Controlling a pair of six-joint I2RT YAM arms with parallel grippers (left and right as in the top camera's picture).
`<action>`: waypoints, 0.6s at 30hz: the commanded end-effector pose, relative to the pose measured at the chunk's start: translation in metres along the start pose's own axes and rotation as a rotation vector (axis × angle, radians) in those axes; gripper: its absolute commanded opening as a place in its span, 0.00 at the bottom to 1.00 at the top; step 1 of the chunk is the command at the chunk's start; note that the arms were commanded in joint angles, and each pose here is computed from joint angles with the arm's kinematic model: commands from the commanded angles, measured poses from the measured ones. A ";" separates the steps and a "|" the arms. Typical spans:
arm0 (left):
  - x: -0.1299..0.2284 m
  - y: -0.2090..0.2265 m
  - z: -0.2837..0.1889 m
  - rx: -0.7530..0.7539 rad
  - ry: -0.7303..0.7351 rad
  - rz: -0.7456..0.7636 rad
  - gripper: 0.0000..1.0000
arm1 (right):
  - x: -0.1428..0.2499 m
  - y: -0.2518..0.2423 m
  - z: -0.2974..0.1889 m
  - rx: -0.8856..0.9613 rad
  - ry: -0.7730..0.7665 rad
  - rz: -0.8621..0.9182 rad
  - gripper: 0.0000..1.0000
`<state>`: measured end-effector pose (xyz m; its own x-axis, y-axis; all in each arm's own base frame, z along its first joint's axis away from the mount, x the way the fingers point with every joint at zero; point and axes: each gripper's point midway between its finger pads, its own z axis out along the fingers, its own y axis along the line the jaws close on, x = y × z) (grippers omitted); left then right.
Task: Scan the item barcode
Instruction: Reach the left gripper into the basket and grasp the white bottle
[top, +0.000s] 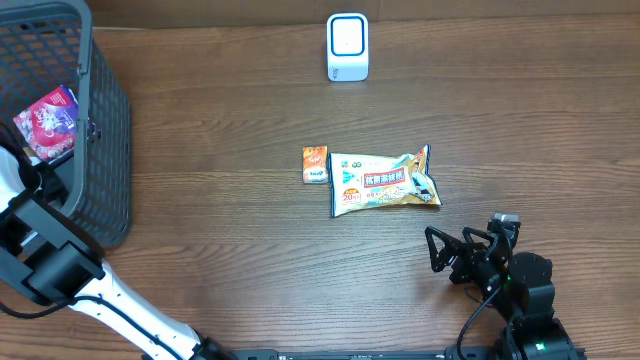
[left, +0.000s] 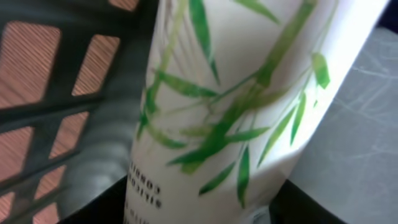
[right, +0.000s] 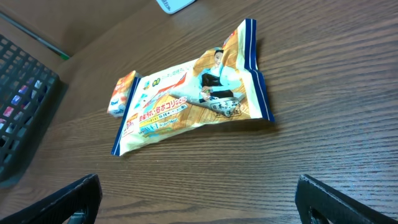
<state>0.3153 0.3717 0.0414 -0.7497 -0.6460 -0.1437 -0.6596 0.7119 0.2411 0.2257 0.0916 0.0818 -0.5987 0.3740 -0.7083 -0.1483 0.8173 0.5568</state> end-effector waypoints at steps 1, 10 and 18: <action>0.007 -0.011 0.010 0.032 0.035 0.003 0.45 | -0.007 0.002 -0.002 0.008 -0.015 -0.009 1.00; 0.002 -0.006 -0.011 0.027 0.011 -0.093 0.16 | -0.005 0.001 -0.002 0.013 -0.007 -0.006 1.00; -0.017 0.009 -0.085 0.028 -0.109 -0.194 0.04 | -0.005 0.001 -0.002 0.012 -0.008 -0.006 1.00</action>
<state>0.3128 0.3526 0.0546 -0.6741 -0.7315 -0.1020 -0.7347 0.6499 0.1945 0.2256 0.0908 0.0811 -0.6002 0.3737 -0.7072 -0.1429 0.8198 0.5545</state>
